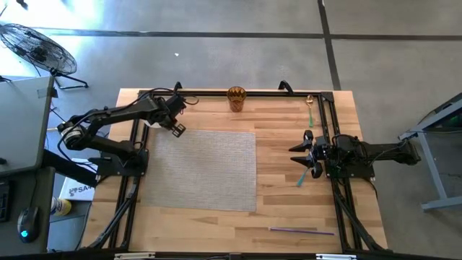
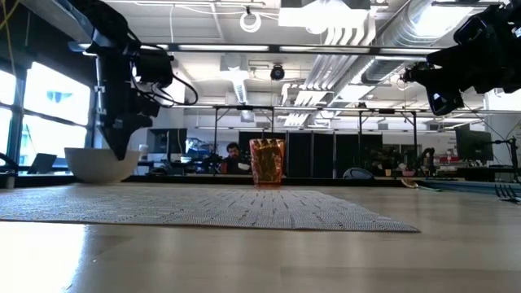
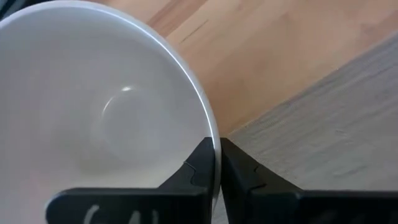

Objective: Pick & Place Utensil
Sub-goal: Put the white bowl on the gray mat

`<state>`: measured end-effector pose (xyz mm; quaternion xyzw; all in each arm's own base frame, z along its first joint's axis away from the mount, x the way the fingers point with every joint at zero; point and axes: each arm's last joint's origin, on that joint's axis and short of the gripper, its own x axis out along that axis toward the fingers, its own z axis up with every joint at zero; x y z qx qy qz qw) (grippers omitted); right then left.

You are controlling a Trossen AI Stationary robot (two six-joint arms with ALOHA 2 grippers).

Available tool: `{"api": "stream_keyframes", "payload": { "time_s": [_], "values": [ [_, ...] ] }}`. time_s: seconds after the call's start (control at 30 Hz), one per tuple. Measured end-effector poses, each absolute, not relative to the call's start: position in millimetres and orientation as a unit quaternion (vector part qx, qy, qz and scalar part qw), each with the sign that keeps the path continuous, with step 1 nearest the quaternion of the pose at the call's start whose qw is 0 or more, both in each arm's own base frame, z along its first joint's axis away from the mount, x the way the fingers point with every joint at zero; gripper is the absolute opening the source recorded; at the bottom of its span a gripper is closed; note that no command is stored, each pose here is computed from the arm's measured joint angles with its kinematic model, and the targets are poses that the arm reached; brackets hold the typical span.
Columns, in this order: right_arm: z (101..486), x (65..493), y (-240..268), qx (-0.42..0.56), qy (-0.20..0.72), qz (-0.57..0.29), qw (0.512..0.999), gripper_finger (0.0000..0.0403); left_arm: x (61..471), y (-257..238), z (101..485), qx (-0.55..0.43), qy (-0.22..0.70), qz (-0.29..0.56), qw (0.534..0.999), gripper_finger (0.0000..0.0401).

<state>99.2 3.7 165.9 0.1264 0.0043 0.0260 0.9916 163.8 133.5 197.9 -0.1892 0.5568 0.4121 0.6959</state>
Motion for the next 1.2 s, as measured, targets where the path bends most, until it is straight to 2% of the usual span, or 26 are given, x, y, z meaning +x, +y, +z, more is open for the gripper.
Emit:
{"api": "stream_keyframes", "payload": {
  "time_s": [0.17, 0.3, 0.53, 0.83, 0.93, 1.07, 1.2],
  "values": [
    [166.1, 99.2, 3.7, 0.126, 0.004, 0.026, 0.992, 0.0169, 171.1, 130.7, 214.9, -0.208, 0.557, 0.377, 0.710, 0.0006],
    [166.0, 99.2, 3.7, 0.126, 0.004, 0.026, 0.992, 0.0169, 184.7, 113.3, 229.8, -0.185, 0.569, 0.342, 0.724, 0.0004],
    [166.1, 99.2, 3.7, 0.126, 0.004, 0.026, 0.992, 0.0170, 217.7, 49.9, 246.2, -0.118, 0.565, 0.226, 0.784, 0.0003],
    [166.0, 99.2, 3.7, 0.126, 0.004, 0.026, 0.992, 0.0170, 233.8, -26.2, 248.8, -0.047, 0.535, 0.081, 0.840, 0.0002],
    [166.0, 99.2, 3.6, 0.126, 0.004, 0.026, 0.992, 0.0169, 240.1, -43.5, 241.8, -0.011, 0.539, 0.039, 0.841, 0.0002],
    [166.1, 99.2, 3.6, 0.126, 0.003, 0.026, 0.992, 0.0170, 251.3, -60.5, 218.6, 0.026, 0.589, 0.001, 0.808, 0.0001],
    [165.9, 99.5, 3.7, 0.126, 0.006, 0.026, 0.992, 0.0170, 270.1, -72.5, 213.7, 0.058, 0.601, -0.020, 0.797, 0.0001]
  ]
}}
